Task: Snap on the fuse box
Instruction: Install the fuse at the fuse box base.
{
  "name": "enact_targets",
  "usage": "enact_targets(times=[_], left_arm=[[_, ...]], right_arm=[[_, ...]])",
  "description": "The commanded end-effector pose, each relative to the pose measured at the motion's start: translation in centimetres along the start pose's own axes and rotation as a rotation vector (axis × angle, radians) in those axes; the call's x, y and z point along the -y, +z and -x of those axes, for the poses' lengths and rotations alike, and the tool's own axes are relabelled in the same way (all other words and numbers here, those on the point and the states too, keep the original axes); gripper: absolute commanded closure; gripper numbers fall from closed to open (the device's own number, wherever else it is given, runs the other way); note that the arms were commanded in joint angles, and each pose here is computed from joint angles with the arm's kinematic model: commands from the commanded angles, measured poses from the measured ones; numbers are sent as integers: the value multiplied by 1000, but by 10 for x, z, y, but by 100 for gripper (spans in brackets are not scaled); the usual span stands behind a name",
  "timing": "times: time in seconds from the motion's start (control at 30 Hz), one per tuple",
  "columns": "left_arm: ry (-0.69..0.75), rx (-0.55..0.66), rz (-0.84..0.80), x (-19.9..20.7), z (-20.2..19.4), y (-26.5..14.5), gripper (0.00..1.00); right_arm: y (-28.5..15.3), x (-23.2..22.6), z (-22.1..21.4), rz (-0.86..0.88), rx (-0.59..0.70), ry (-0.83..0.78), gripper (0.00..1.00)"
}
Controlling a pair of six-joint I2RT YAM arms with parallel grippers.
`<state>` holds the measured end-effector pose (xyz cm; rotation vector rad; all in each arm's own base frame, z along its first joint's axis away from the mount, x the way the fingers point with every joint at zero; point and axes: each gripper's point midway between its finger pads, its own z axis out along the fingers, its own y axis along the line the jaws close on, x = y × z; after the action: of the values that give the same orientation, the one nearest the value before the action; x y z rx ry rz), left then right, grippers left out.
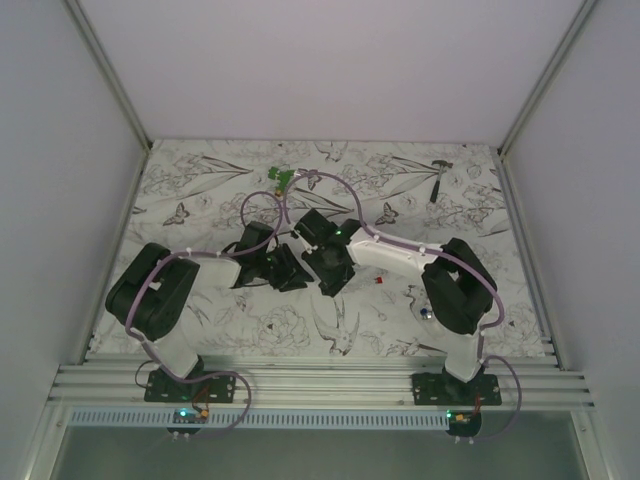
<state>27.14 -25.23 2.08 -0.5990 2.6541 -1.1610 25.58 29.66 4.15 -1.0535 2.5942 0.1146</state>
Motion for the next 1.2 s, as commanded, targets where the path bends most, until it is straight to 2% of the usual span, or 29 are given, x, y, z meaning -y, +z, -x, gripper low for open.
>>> enact_targets(times=[0.0, 0.23, 0.57, 0.87, 1.17], left_arm=[[38, -27, -6, 3, -5, -5, 64], [60, -28, -6, 1, 0, -8, 58], [67, -21, -2, -6, 10, -17, 49], [74, -6, 5, -10, 18, -24, 40], [67, 3, 18, -15, 22, -28, 37]], right_arm=[[-23, 3, 21, 23, 64, 3, 65], [-25, 9, 27, -1, 68, -11, 67], [-20, 10, 21, -6, 17, -42, 78], [-13, 11, 11, -7, -26, -68, 81], [-6, 9, 11, 2, -37, -81, 87]])
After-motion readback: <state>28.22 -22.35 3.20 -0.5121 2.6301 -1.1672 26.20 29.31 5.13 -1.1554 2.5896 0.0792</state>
